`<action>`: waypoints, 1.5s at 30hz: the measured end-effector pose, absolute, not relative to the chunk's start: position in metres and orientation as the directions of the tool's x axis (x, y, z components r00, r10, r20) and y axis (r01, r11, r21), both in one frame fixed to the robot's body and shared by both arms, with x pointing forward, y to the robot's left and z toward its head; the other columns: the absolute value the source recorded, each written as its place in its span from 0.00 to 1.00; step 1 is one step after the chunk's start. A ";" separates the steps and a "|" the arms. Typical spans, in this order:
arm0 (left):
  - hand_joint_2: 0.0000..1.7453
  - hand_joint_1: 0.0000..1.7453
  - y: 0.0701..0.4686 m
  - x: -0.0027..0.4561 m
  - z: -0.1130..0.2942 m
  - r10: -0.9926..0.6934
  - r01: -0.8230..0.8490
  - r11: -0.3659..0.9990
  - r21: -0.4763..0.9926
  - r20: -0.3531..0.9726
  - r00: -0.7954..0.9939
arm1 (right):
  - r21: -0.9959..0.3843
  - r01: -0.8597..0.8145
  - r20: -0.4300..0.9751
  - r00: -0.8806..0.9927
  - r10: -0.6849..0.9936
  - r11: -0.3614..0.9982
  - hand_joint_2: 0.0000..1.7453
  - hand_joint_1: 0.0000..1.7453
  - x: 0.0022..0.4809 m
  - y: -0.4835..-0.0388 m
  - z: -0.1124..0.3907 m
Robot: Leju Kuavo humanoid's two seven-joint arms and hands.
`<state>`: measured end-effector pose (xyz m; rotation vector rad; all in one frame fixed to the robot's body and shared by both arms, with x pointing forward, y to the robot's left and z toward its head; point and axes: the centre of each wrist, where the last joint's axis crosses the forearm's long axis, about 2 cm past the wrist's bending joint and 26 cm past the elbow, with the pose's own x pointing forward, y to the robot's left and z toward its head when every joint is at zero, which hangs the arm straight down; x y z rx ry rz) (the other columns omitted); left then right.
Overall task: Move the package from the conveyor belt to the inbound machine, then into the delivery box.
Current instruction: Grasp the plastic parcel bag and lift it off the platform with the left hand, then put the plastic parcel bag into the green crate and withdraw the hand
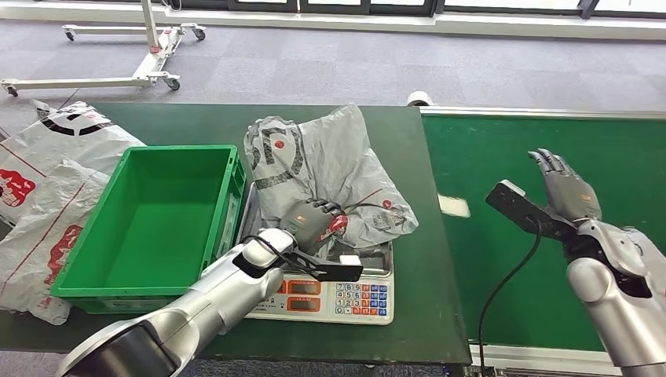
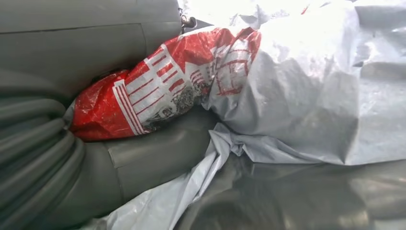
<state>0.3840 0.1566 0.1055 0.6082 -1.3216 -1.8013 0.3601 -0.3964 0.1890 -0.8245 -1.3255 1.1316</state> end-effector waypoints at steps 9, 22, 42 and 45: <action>1.00 1.00 0.174 0.392 0.113 -0.838 0.276 -0.140 0.951 0.035 -0.545 | -0.941 -0.161 0.313 -0.093 0.945 0.296 1.00 0.00 0.355 -0.398 0.184; 1.00 1.00 0.245 0.443 0.235 -0.875 -0.005 -0.179 0.984 -0.161 -0.456 | -0.945 -0.146 0.300 -0.033 0.953 0.293 1.00 0.00 0.303 -0.427 0.167; 1.00 1.00 0.424 0.413 0.396 -0.934 -0.182 -0.205 0.962 -0.248 -0.256 | -0.960 -0.103 0.254 0.062 0.965 0.259 1.00 0.00 0.217 -0.496 0.188; 1.00 1.00 0.433 0.405 0.393 -0.934 -0.181 -0.217 0.959 -0.259 -0.247 | -0.962 -0.098 0.250 0.058 0.967 0.255 1.00 0.00 0.213 -0.496 0.190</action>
